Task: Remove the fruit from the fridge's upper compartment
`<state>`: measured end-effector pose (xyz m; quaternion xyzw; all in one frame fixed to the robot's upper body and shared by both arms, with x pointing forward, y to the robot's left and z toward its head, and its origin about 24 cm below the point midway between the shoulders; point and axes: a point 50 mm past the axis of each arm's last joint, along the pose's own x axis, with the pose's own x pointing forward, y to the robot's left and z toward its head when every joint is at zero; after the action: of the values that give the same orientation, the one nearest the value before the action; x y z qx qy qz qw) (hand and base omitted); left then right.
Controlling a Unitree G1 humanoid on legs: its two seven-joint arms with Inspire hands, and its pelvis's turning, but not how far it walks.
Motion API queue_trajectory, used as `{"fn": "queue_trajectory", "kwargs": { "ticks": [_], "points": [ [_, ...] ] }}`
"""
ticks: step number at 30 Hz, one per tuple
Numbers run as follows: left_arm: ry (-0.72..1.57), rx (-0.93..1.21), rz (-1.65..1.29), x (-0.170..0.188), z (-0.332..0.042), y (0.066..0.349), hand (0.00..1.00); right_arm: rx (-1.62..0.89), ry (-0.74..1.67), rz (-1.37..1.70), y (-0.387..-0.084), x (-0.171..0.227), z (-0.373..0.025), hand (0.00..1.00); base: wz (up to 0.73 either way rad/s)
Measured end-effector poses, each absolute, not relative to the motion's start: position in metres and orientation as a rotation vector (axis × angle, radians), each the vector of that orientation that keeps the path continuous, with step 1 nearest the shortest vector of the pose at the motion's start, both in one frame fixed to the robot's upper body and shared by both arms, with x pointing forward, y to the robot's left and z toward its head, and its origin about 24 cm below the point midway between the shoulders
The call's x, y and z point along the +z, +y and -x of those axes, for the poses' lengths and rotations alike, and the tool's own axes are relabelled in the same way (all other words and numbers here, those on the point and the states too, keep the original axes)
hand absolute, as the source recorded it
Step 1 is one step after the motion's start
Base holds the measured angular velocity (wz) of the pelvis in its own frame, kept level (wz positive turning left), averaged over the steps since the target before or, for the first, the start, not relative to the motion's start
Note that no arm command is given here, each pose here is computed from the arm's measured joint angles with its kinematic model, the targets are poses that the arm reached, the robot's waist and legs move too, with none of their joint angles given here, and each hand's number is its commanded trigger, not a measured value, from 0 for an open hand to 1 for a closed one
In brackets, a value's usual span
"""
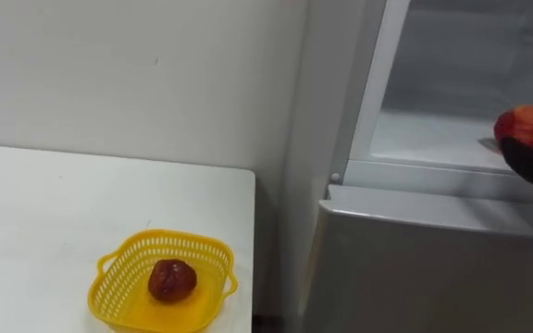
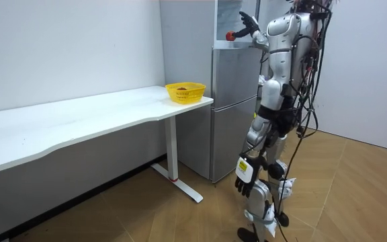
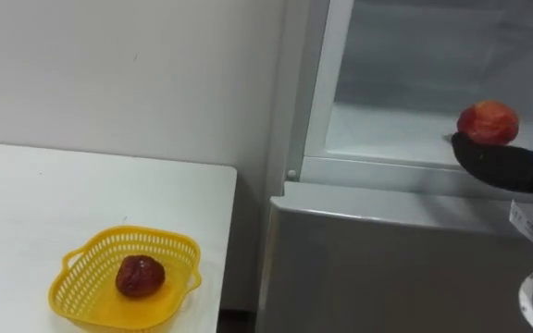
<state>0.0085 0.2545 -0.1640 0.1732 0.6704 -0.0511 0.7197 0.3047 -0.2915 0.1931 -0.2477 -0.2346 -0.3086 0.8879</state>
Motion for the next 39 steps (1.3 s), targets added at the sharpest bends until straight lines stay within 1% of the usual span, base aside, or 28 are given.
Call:
{"fn": "queue_trajectory", "kwargs": {
  "ticks": [3,7,16,21,30,39],
  "points": [
    [1.485,-0.108,-0.391,-0.163,-0.011,0.257,0.0,-0.621,-0.428,0.46,-0.295,0.193,-0.317,0.0,0.0],
    [1.499,-0.092,-0.411,-0.16,-0.007,0.266,0.0,-0.612,-0.362,0.489,-0.303,0.194,-0.329,0.0,0.1],
    [1.492,-0.035,-0.418,-0.155,-0.004,0.281,0.0,-0.624,-0.338,0.541,-0.314,0.199,-0.329,0.0,0.04],
    [1.476,-0.025,-0.423,-0.154,-0.007,0.282,0.0,-0.637,-0.3,0.544,-0.319,0.192,-0.33,0.0,0.03],
    [1.49,-0.007,-0.416,-0.153,-0.003,0.284,0.0,-0.644,-0.227,0.526,-0.331,0.184,-0.331,0.0,0.01],
    [1.504,-0.007,-0.415,-0.153,0.001,0.284,0.0,-0.589,-0.173,0.547,-0.337,0.187,-0.335,0.0,0.0]
  ]
}}
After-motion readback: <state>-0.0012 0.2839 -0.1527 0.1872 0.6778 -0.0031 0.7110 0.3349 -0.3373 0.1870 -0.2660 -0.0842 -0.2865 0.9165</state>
